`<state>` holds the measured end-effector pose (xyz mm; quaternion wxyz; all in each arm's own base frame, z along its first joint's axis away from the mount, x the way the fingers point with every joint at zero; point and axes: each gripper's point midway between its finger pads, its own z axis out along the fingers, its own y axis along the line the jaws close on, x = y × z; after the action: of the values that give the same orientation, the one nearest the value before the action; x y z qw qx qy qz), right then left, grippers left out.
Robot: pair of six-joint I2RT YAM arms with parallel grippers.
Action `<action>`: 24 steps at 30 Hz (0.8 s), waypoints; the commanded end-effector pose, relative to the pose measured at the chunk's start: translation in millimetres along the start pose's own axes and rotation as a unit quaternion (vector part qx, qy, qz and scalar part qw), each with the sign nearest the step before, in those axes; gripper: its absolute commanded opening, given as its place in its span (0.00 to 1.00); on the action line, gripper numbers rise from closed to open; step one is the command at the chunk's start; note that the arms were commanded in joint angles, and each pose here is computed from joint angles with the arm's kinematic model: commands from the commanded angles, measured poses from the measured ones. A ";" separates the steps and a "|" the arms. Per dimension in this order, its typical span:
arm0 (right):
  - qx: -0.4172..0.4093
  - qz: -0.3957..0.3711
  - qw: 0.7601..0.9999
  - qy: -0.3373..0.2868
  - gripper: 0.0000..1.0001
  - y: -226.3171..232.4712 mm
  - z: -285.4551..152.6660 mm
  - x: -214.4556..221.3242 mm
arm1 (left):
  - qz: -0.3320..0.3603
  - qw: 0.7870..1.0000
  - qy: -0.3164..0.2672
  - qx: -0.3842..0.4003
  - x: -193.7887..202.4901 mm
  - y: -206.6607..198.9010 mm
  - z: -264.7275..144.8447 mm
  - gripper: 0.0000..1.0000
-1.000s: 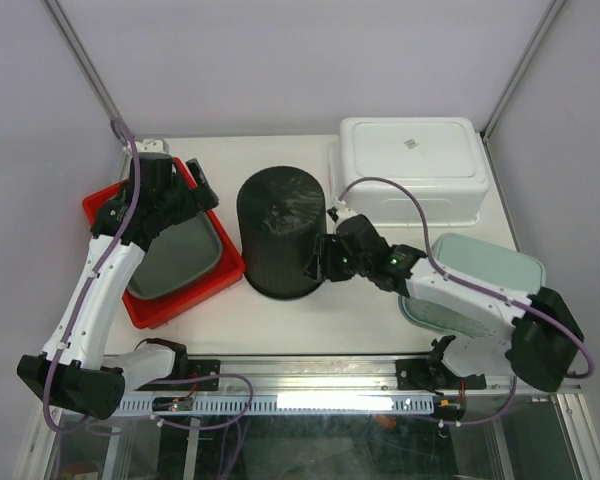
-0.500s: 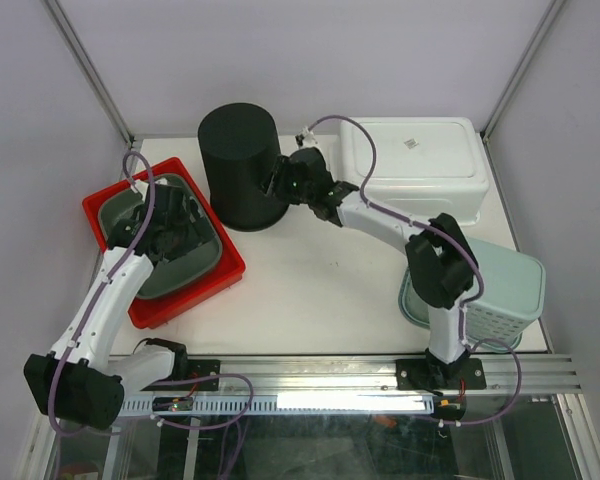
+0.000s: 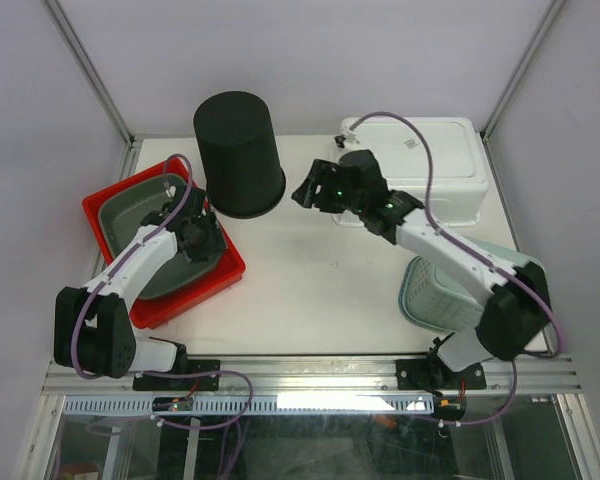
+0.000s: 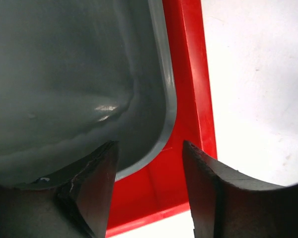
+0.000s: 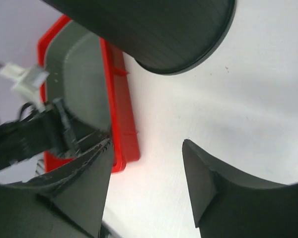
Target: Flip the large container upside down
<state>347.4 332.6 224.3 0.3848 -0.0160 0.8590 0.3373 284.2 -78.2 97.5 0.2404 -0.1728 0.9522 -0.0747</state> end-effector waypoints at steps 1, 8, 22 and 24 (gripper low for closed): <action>0.003 -0.012 0.998 -0.068 0.62 -4.8 -69.8 -27.5 | 0.032 0.999 -0.033 0.008 -20.1 -7.9 7.7 0.52; 0.057 -0.004 0.992 -0.116 0.65 -44.2 -140.0 -25.4 | 0.085 0.996 0.005 -0.015 0.6 2.5 22.3 0.52; 0.083 0.003 0.988 -0.134 0.66 -58.3 -174.8 -20.6 | 0.094 0.993 -0.062 -0.019 -42.0 -26.3 -31.5 0.00; 0.082 0.001 0.987 -0.138 0.66 -56.6 -176.1 -23.6 | 0.090 0.992 -0.088 0.013 -55.8 -39.5 -65.0 0.00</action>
<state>262.7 186.3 268.8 0.4676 0.0549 0.8419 0.2638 302.7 -100.1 98.7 0.2403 -0.0346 0.9696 -0.0317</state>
